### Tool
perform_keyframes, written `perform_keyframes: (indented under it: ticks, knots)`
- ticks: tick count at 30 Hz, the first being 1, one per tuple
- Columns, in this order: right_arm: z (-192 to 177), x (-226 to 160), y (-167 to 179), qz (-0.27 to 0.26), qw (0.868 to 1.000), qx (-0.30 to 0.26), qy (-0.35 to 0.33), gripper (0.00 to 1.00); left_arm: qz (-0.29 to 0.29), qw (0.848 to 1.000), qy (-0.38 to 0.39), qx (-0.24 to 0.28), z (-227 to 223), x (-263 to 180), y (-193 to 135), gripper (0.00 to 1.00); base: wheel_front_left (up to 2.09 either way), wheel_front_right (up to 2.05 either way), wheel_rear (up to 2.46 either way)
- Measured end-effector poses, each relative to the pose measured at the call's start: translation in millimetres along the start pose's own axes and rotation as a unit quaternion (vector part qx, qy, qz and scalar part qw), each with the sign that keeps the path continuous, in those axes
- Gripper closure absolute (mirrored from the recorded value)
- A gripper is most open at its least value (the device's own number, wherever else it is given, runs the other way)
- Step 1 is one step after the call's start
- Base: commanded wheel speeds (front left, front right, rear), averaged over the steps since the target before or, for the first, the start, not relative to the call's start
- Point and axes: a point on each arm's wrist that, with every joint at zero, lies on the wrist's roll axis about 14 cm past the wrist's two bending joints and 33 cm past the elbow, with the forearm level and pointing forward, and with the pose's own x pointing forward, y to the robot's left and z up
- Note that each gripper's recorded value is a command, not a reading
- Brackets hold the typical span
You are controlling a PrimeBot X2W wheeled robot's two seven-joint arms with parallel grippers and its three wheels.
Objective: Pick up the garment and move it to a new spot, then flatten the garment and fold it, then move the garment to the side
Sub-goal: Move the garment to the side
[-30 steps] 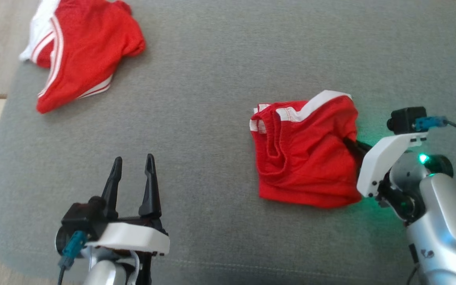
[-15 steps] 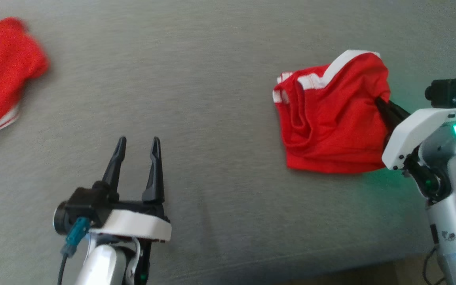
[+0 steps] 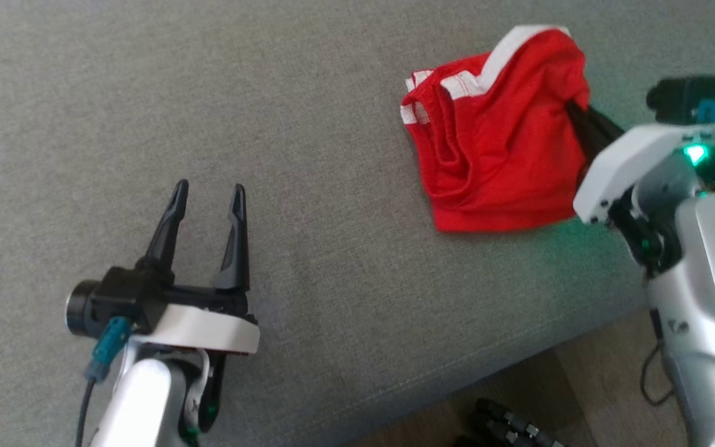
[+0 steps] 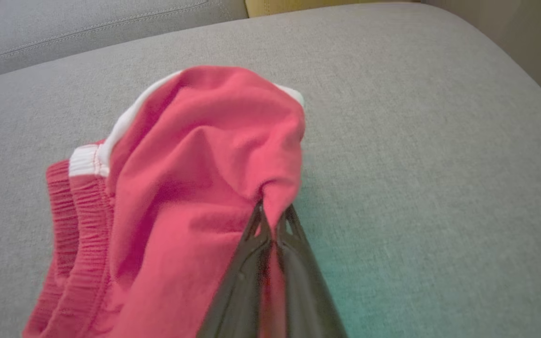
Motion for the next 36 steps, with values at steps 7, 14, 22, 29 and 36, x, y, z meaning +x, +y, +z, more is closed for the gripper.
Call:
perform_keyframes:
  ticks: [7, 14, 22, 29, 36]
  knots:
    - [29.6, 25.7, -0.6, -0.004, 0.999, -0.039, -0.011, 1.00, 0.017, 1.000, -0.016, 0.010, 10.0, -1.3, 14.8, 0.00, 0.00, 0.00, 0.00]
    - [60.4, 45.0, -37.2, -0.050, 0.995, -0.084, -0.012, 1.00, 0.047, 0.998, -0.027, 0.016, 18.1, -6.4, 34.8, 0.00, 0.00, 0.00, 0.00]
    - [85.9, 60.2, -71.9, -0.095, 0.988, -0.118, -0.010, 1.00, 0.081, 0.996, -0.024, 0.019, 15.8, -15.9, 55.1, 0.00, 0.00, 0.00, 0.00]
    - [87.5, 67.5, -95.8, -0.124, 0.981, -0.149, 0.005, 1.00, 0.096, 0.995, -0.024, 0.020, 13.1, -17.9, 66.2, 0.00, 0.00, 0.00, 0.00]
    - [89.4, 72.5, -108.5, -0.143, 0.974, -0.174, 0.011, 1.00, 0.099, 0.994, -0.030, 0.020, 14.7, -13.7, 71.4, 0.00, 0.00, 0.00, 0.00]
